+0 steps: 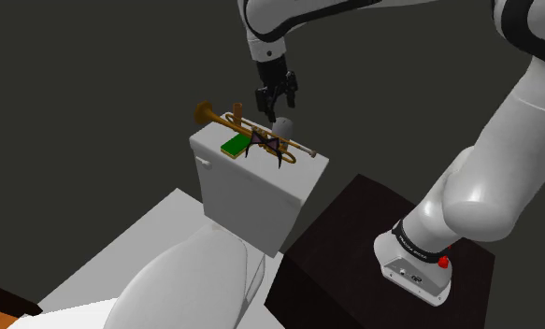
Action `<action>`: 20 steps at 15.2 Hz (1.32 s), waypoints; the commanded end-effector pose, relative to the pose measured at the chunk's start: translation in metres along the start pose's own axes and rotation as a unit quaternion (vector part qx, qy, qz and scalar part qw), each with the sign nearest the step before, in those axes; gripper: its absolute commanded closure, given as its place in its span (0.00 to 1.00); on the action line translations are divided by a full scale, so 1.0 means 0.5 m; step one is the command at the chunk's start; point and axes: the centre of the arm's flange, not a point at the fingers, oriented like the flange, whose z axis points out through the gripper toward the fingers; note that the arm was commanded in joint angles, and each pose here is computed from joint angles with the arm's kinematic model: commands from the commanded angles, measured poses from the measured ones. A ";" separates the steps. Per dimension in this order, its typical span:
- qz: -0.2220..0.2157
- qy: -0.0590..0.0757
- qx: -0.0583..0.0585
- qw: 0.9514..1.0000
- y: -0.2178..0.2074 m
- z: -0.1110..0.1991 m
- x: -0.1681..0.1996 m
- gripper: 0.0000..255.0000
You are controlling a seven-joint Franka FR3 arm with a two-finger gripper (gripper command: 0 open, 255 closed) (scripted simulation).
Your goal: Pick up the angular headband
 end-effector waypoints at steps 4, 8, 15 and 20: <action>-0.025 -0.020 -0.027 0.999 -0.055 0.038 0.132 0.00; -0.037 -0.029 -0.039 0.998 -0.084 0.066 0.196 0.00; -0.037 -0.029 -0.039 0.998 -0.092 0.131 0.222 0.00; -0.037 -0.029 -0.039 0.998 -0.093 0.131 0.222 1.00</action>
